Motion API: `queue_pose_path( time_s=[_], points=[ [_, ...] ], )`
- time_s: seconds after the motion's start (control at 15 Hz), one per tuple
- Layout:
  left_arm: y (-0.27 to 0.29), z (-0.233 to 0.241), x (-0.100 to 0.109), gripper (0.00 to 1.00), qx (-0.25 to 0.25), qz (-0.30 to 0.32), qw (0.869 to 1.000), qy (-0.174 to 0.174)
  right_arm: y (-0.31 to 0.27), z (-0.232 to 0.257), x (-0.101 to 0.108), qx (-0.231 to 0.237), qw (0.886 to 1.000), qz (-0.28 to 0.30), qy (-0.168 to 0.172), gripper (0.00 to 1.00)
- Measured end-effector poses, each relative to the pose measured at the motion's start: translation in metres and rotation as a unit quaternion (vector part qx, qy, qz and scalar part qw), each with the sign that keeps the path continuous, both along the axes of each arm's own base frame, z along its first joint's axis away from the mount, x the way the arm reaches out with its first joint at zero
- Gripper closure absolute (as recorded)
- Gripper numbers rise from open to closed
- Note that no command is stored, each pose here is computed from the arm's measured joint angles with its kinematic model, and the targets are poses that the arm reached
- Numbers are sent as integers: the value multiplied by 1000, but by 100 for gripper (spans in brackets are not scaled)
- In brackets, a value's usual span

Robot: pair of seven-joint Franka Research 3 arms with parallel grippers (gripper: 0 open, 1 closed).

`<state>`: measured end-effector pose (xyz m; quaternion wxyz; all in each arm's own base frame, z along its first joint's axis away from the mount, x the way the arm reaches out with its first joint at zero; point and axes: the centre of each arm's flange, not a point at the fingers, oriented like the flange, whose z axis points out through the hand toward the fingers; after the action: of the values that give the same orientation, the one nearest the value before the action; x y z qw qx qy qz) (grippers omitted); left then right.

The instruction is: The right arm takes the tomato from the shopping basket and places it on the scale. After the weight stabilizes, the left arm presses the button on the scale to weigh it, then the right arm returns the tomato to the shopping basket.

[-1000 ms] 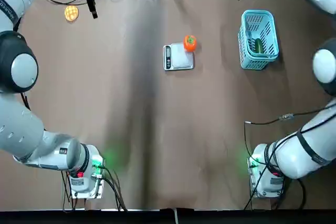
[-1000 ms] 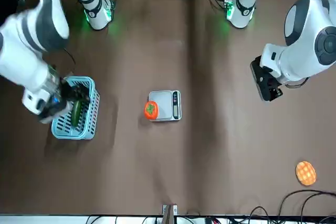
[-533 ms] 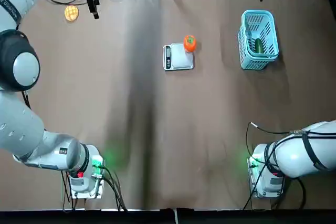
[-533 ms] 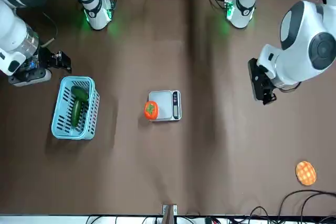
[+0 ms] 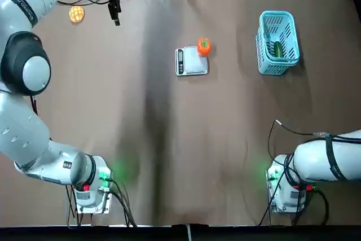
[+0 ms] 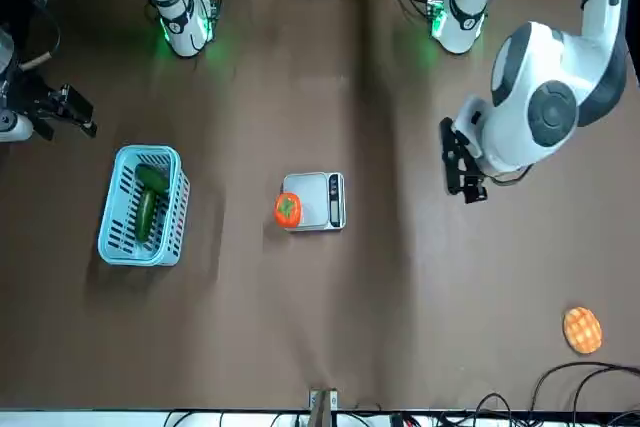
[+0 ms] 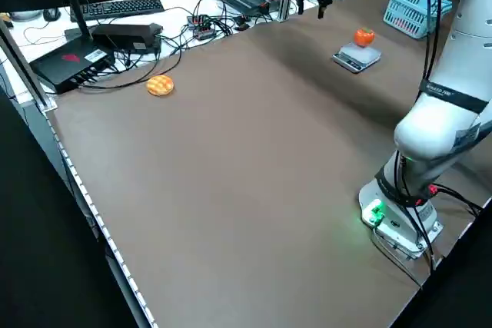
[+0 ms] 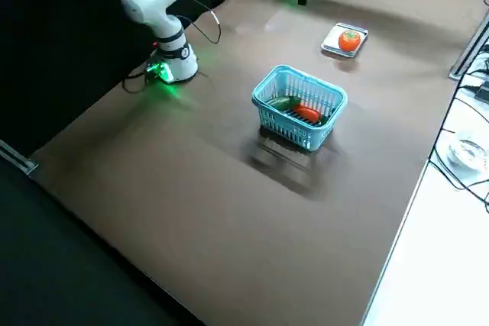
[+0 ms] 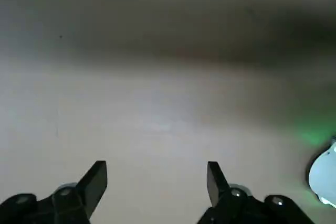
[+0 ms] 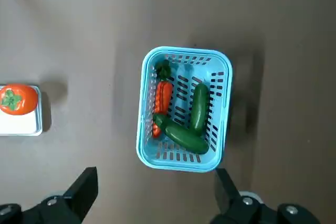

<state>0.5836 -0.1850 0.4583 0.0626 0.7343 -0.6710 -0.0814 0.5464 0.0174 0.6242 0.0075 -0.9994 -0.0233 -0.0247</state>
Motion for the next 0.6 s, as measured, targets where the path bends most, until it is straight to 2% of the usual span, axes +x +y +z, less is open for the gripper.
queue_pose_path(
  time_s=[0.13,0.2,0.27,0.4,0.53,0.6],
  points=[
    [-14,-1,-3,17,0,-6,1000,-2,3,2,1,-1,1000,2,-1,1],
    [-24,-6,-4,30,-1,-13,1000,-4,-1,1,2,-2,1000,-2,0,1],
    [-30,-10,-4,30,-2,-14,1000,-6,-6,1,3,-2,1000,-6,1,1],
    [-51,-25,-4,45,-2,0,1000,-16,-18,0,4,-2,1000,-17,3,1],
    [-81,-41,-8,49,-1,8,1000,-21,-24,-1,5,-2,1000,-21,5,1],
    [-96,-49,-11,58,-3,4,1000,-25,-24,-2,5,-2,1000,-22,5,1]
  ],
)
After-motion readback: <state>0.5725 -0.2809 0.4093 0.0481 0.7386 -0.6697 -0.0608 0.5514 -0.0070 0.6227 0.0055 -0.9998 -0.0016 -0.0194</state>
